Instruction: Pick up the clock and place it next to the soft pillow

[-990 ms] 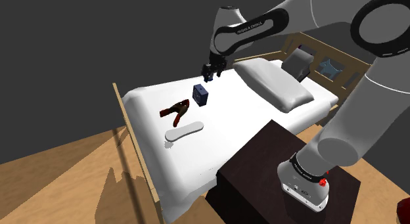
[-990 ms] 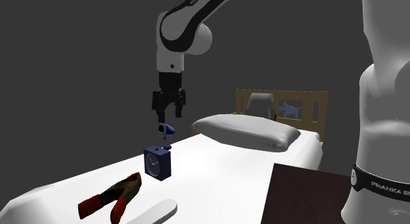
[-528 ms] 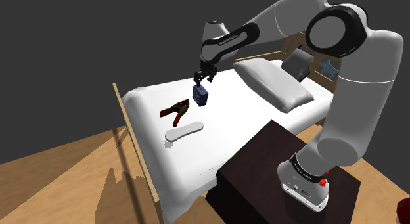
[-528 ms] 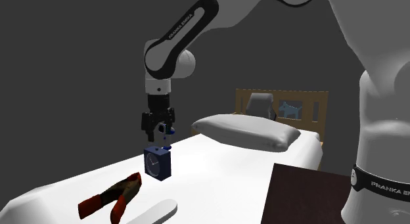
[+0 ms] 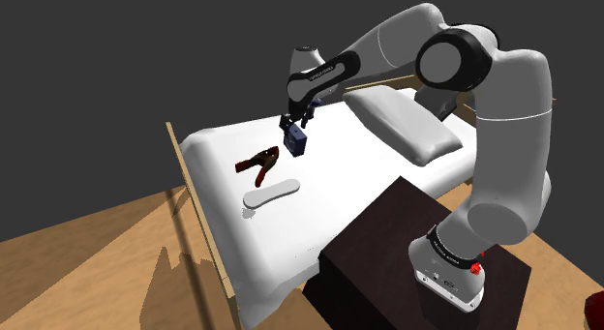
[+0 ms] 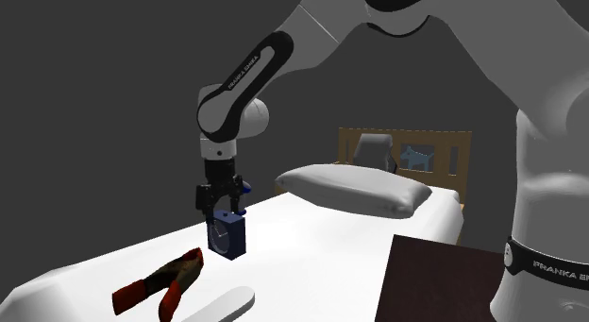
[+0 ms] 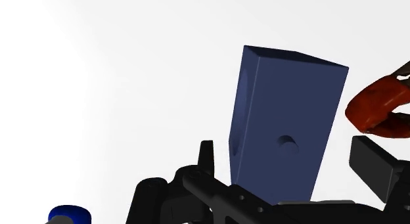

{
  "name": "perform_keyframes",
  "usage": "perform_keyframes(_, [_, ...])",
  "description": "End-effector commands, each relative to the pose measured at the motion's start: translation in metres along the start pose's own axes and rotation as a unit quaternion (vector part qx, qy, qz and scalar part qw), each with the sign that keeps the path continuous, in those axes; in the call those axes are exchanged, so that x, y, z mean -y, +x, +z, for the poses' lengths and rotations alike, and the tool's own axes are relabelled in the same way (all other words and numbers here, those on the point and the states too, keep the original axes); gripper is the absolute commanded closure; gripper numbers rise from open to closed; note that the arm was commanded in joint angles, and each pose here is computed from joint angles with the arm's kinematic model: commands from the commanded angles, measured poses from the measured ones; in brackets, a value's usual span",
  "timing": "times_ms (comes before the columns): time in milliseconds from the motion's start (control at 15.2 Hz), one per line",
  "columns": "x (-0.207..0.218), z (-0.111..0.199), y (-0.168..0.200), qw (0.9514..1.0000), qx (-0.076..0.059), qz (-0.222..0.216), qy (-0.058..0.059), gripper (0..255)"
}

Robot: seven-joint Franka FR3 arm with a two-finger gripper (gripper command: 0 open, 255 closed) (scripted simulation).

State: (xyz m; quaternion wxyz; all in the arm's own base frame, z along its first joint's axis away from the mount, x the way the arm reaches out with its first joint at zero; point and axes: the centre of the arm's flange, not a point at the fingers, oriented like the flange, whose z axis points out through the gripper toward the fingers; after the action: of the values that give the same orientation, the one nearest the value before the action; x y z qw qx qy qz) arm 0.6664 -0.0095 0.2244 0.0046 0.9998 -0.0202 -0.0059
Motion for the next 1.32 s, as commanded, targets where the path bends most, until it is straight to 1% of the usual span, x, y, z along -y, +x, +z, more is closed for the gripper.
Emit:
perform_keyframes(0, [-0.001, 0.01, 0.001, 1.0, 0.0, 0.0, 0.0, 0])
perform_keyframes(132, [-0.001, 0.024, 0.001, 1.0, 0.0, 0.0, 0.0, 0])
perform_keyframes(660, [-0.001, 0.024, 0.001, 1.0, 0.0, 0.0, 0.0, 0])
perform_keyframes(726, [-0.001, 0.024, 0.001, 1.0, 0.0, 0.0, 0.0, 255])
perform_keyframes(1254, [-0.001, 0.024, 0.001, 1.0, 0.0, 0.0, 0.0, 255])
